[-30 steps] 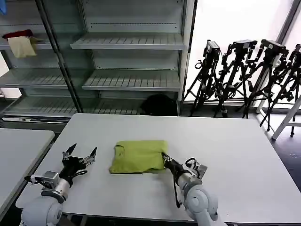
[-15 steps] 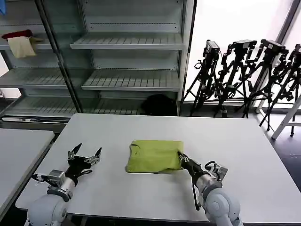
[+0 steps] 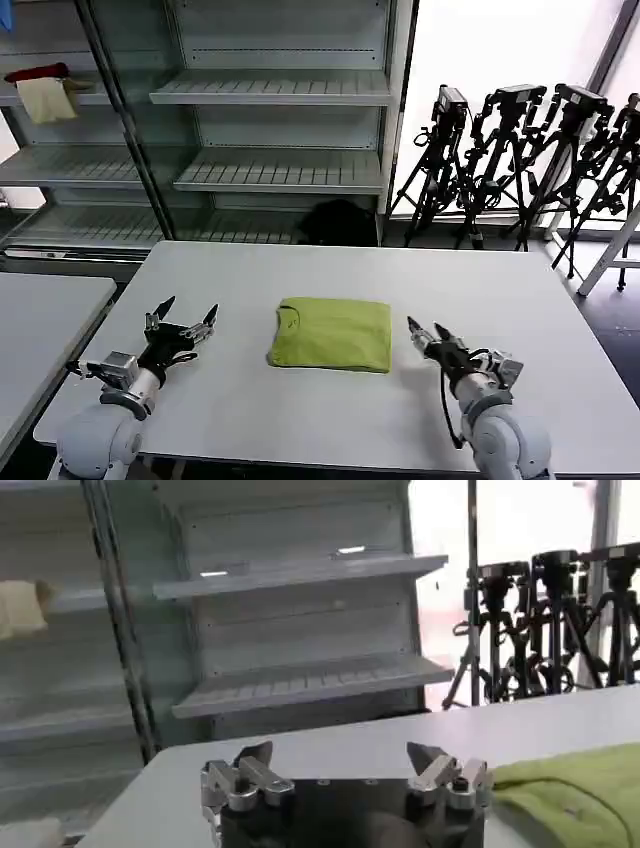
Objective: Fold and organize the clothes.
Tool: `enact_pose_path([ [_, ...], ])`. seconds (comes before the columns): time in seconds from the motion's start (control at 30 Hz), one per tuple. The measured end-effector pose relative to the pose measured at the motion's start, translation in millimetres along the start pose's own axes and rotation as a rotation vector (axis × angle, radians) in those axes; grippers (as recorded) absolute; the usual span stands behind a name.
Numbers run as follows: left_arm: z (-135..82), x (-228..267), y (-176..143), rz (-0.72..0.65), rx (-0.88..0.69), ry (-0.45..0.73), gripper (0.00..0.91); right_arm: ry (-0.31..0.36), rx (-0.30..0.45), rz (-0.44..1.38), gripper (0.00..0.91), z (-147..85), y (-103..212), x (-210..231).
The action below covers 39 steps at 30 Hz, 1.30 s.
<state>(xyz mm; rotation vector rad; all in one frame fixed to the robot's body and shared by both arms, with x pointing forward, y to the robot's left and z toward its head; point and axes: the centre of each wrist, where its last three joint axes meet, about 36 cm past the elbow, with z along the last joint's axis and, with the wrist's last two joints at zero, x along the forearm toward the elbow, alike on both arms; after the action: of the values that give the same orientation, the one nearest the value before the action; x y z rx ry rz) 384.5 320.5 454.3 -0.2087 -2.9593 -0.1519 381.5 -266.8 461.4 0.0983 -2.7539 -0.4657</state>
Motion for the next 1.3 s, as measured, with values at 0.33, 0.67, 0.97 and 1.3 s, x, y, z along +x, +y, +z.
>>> enact_pose_path([
  [0.33,-5,-6,19,-0.003,0.143,-0.048,0.907,-0.148,0.302,0.189,0.907,-34,-66,8],
  [0.67,8,-11,49,-0.037,0.224,-0.062,0.907,-0.212,0.441,0.237,0.907,-42,-94,6],
  [0.97,27,-11,61,-0.057,0.237,-0.042,0.907,-0.200,0.483,0.216,0.907,-44,-98,4],
  [1.3,31,-9,64,-0.070,0.255,-0.063,0.907,-0.196,0.482,0.224,0.907,-44,-103,6],
])
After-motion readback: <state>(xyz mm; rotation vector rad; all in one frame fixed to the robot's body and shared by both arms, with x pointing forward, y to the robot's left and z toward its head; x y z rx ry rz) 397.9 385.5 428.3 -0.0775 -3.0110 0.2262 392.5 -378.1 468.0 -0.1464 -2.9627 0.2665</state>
